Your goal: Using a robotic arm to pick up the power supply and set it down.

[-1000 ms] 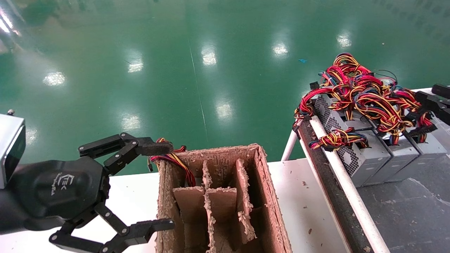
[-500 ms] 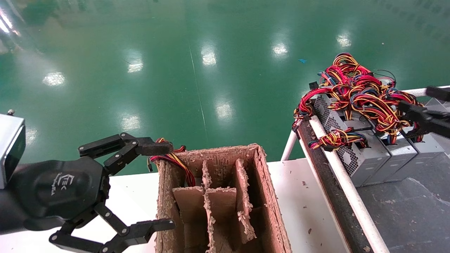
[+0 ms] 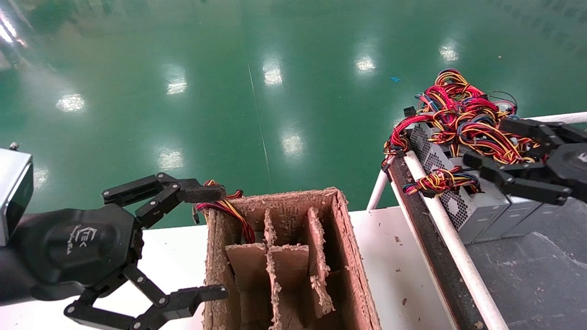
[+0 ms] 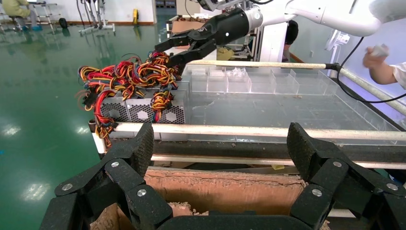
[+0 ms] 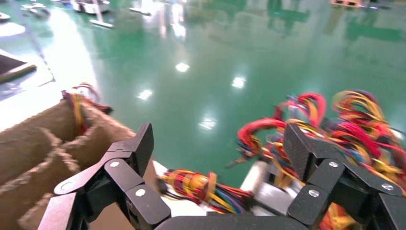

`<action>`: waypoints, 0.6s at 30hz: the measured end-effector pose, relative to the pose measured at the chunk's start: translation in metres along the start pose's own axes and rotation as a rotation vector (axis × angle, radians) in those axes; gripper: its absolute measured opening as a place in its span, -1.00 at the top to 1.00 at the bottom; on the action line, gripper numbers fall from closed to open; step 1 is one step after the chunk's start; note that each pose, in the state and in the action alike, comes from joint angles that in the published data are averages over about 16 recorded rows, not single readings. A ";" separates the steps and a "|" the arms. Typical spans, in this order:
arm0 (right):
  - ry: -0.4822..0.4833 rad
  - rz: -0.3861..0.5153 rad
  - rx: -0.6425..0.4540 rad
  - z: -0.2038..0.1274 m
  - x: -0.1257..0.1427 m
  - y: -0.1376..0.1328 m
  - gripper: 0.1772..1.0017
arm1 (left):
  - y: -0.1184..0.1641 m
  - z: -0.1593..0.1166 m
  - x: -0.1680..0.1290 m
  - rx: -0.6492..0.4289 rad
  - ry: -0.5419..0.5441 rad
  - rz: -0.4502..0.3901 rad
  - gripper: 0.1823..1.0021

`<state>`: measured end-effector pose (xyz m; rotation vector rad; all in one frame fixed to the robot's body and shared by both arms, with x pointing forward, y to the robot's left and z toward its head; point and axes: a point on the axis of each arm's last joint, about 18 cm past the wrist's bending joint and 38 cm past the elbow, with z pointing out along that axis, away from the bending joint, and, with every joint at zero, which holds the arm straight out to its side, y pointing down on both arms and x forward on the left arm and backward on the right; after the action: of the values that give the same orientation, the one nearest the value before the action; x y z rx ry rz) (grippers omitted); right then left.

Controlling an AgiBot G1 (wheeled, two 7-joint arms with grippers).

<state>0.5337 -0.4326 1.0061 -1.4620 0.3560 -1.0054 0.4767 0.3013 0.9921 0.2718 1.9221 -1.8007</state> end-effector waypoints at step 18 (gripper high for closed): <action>-0.287 -0.022 0.060 0.027 -0.061 -0.015 -1.00 | 0.000 0.000 0.000 0.000 0.000 0.000 -1.00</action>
<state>0.5146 -0.3674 1.0014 -1.5324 0.1017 -0.8024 0.4767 0.3013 0.9921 0.2718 1.9221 -1.8007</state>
